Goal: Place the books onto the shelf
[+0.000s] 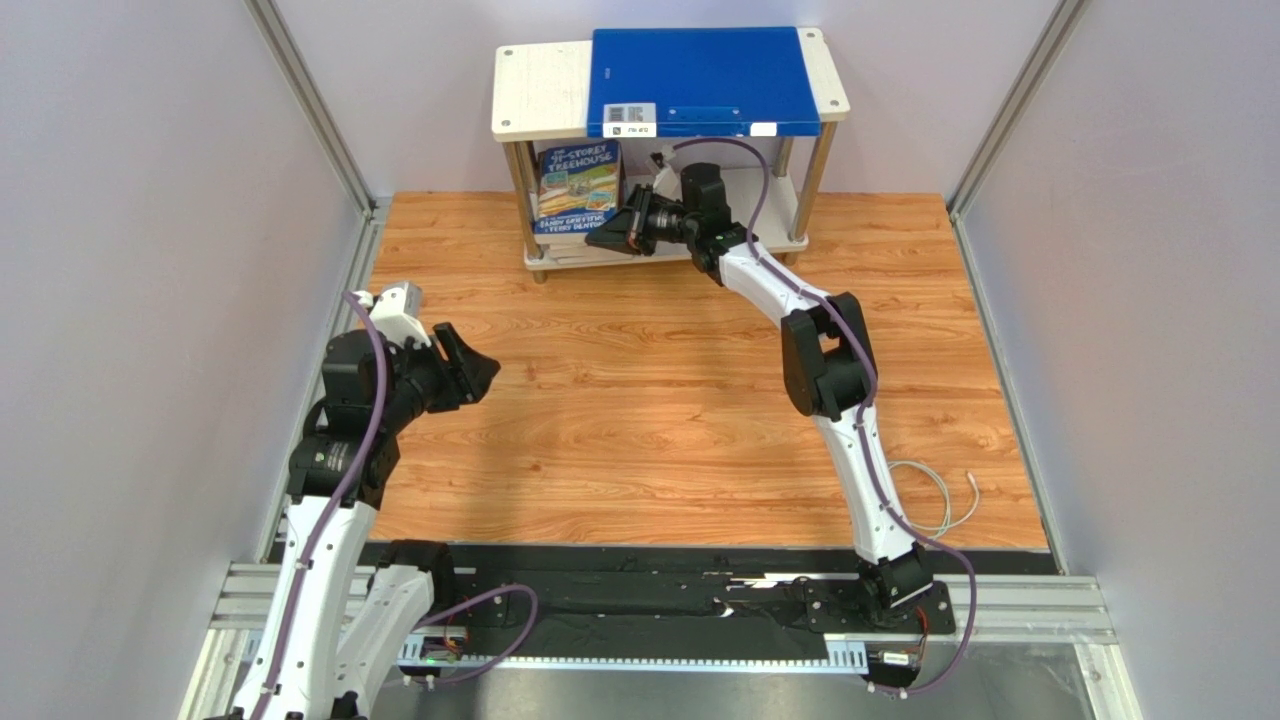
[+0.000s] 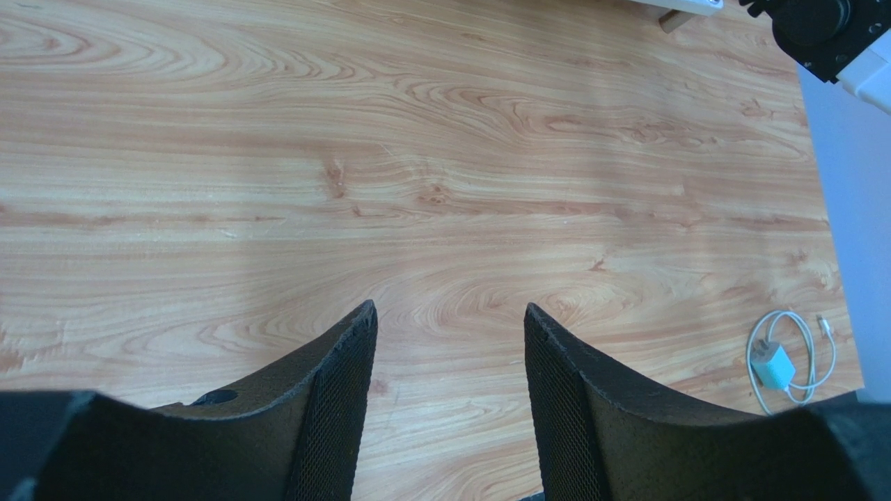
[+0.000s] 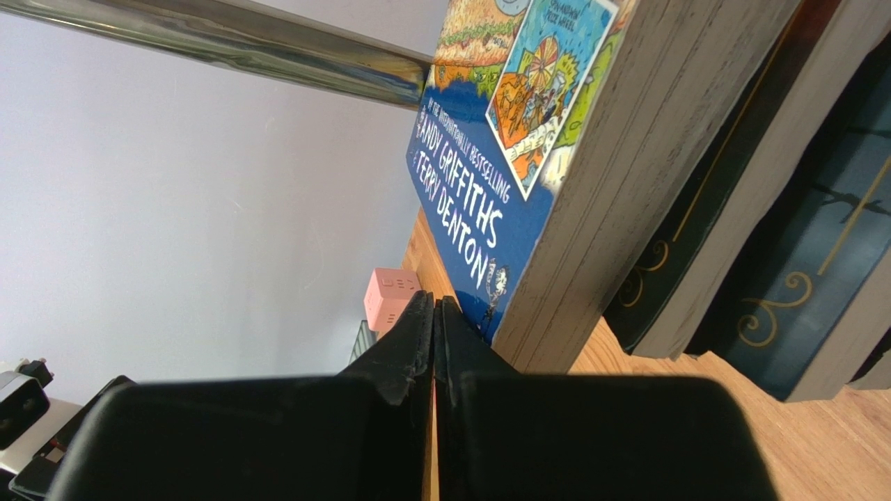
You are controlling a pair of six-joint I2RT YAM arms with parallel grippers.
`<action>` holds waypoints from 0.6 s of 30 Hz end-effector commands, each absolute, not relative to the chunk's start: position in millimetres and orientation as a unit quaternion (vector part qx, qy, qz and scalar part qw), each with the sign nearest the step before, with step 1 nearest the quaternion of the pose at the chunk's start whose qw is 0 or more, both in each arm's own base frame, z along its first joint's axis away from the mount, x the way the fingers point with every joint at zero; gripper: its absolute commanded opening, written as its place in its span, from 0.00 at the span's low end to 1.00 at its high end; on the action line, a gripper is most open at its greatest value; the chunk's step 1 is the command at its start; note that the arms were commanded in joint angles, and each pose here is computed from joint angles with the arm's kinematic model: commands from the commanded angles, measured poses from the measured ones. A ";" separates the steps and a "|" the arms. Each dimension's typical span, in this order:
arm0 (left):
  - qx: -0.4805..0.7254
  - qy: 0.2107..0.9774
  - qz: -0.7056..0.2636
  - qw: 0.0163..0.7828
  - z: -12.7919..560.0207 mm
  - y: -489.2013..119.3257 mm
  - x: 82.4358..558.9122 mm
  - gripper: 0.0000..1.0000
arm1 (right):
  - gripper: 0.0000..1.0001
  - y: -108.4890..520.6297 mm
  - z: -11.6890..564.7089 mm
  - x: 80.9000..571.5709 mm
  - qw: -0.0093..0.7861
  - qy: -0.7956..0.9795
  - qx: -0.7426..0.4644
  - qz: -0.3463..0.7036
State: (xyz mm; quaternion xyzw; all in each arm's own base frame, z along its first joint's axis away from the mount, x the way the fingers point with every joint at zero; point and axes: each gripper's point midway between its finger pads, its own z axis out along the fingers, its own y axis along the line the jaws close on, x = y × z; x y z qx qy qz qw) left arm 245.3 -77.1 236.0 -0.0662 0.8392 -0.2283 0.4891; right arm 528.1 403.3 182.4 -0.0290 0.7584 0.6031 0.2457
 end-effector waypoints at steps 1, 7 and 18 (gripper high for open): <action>-0.064 0.830 -0.236 0.502 244.0 -78.3 247.3 0.59 | 0.01 394.6 180.2 547.3 0.267 0.756 -0.010 0.598; -0.065 0.831 -0.235 0.501 243.3 -77.8 247.1 0.59 | 0.01 389.4 187.5 559.2 0.279 0.752 -0.002 0.598; -0.061 0.830 -0.238 0.500 243.7 -79.2 247.4 0.61 | 0.02 384.9 219.1 530.6 0.294 0.722 -0.048 0.624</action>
